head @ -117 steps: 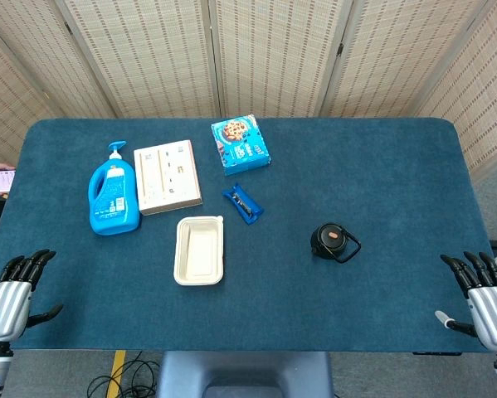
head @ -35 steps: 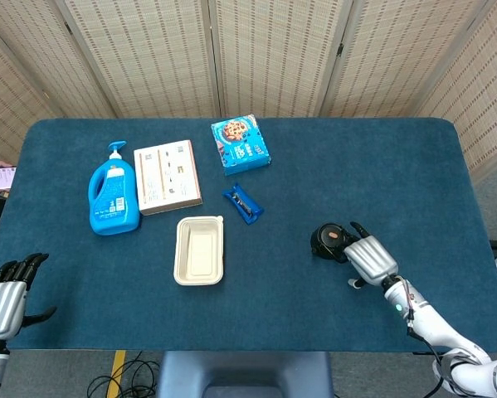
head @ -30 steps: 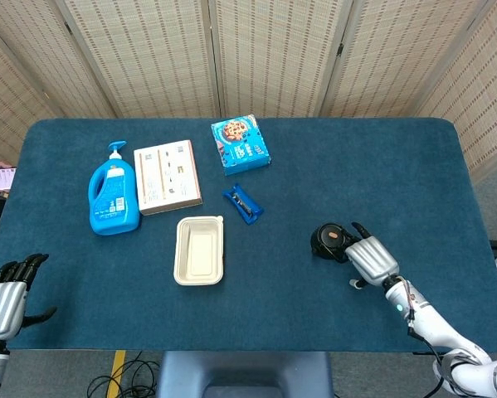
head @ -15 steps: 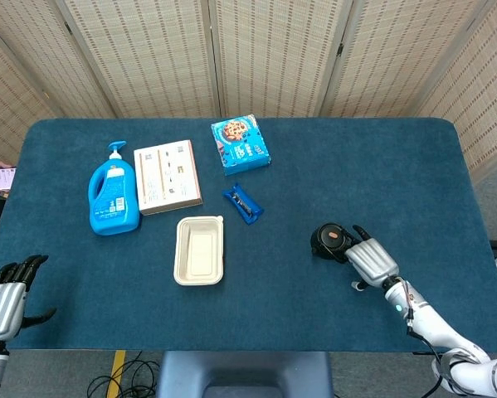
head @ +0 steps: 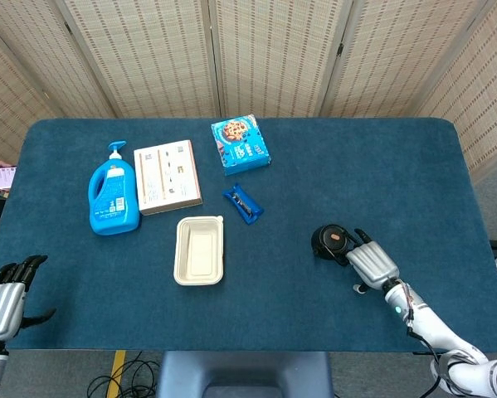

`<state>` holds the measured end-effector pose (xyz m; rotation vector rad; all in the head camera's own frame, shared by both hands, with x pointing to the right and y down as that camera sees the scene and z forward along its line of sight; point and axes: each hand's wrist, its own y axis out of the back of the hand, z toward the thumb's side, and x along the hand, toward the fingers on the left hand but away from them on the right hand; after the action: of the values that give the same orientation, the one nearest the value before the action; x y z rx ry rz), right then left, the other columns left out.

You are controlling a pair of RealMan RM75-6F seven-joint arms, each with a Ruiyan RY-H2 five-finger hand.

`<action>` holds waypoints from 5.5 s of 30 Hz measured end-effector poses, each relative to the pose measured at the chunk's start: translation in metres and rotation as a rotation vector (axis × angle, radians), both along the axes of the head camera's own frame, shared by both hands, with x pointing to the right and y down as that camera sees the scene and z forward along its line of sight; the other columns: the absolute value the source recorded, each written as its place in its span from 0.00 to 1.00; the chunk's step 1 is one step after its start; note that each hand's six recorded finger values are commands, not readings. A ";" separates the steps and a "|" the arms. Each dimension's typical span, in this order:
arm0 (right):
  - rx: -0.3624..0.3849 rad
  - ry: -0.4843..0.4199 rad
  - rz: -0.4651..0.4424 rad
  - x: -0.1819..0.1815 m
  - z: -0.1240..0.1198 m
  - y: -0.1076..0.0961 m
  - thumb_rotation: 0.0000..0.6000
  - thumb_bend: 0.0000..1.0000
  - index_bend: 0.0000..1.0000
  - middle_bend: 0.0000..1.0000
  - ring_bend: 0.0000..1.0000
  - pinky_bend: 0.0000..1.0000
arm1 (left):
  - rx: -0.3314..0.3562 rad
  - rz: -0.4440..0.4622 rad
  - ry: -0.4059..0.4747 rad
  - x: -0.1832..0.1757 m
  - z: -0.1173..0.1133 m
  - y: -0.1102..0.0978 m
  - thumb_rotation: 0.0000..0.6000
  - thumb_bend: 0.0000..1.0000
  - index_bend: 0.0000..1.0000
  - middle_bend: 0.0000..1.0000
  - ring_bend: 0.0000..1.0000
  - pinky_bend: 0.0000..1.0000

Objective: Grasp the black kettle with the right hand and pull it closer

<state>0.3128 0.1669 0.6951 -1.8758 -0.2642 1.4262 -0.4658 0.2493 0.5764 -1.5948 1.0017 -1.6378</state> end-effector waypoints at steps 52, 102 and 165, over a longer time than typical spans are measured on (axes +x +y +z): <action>0.000 -0.186 0.150 -0.005 -0.037 -0.028 1.00 0.00 0.95 0.97 0.86 0.08 | 0.002 0.004 0.017 0.006 -0.005 -0.002 1.00 0.11 0.16 0.17 0.22 0.17; 0.031 -0.237 0.199 -0.001 -0.081 -0.010 0.69 0.38 1.00 1.00 0.91 0.00 | -0.003 0.019 0.050 0.016 -0.004 -0.006 0.61 0.11 0.17 0.17 0.22 0.17; 0.170 -0.097 -0.083 -0.066 -0.049 -0.050 0.75 0.49 1.00 1.00 0.92 0.56 | -0.006 0.018 0.048 0.016 -0.004 -0.006 0.61 0.11 0.17 0.17 0.22 0.17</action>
<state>0.2464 0.1171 0.6457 -1.7978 -0.3399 1.2202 -0.4501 0.2434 0.5728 -1.6491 1.0054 -1.5990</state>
